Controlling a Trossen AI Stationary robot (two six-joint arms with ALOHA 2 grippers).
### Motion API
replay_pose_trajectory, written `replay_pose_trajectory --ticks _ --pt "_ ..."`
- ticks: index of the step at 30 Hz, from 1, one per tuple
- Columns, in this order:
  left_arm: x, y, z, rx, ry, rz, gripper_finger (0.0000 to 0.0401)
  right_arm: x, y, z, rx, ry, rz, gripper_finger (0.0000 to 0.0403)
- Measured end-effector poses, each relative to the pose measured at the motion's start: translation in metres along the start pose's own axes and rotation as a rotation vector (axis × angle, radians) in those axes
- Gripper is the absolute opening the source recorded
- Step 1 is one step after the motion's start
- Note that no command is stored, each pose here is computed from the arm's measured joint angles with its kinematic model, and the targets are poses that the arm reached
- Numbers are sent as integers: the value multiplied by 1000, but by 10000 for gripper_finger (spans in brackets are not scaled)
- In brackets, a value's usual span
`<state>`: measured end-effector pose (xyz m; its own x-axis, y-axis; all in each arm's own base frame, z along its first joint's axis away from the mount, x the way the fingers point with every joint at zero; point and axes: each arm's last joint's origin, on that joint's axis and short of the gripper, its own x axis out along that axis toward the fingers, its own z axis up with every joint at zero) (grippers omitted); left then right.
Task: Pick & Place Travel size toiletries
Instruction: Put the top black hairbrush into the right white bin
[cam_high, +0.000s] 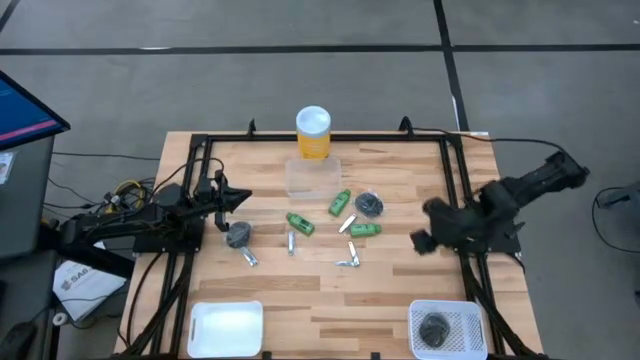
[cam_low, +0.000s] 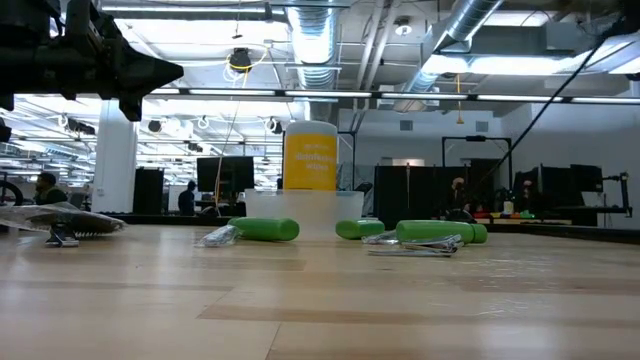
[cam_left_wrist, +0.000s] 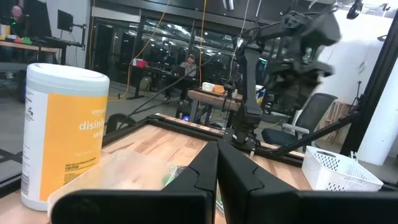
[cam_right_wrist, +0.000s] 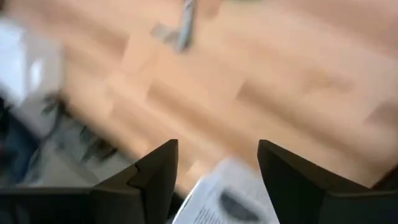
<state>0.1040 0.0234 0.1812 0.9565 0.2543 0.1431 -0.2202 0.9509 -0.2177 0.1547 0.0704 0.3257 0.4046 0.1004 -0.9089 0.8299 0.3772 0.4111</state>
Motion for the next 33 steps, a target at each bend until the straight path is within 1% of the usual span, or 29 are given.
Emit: replay_pose_trajectory --ticks 3,6,9,11,13,16,18,22,26,29,33 --pt "0 0 0 0 0 0 2 12 -4 25 62 -53 -125 214" --pt "0 0 0 0 0 0 2 28 0 51 104 -109 -209 214" --pt "0 0 0 0 1 0 2 44 2 77 178 -169 -285 214" --pt "0 0 0 0 0 0 2 56 1 90 183 -194 -351 214" --pt "0 0 0 0 -1 0 2 66 1 103 159 -205 -391 214" --pt "0 0 0 0 -2 0 2 75 3 118 134 -214 -384 214" --pt "0 0 0 0 -2 0 2 79 4 127 108 -233 -348 214" --pt "0 0 0 0 -5 -1 2 86 -5 136 99 -269 -227 214" --pt "0 0 1 0 -6 0 2 101 -28 130 142 -279 -145 217" --pt "0 0 1 0 -6 -1 2 120 -46 126 210 -293 -128 228" --pt "0 0 1 0 -7 -1 2 145 -59 126 287 -313 -89 249"
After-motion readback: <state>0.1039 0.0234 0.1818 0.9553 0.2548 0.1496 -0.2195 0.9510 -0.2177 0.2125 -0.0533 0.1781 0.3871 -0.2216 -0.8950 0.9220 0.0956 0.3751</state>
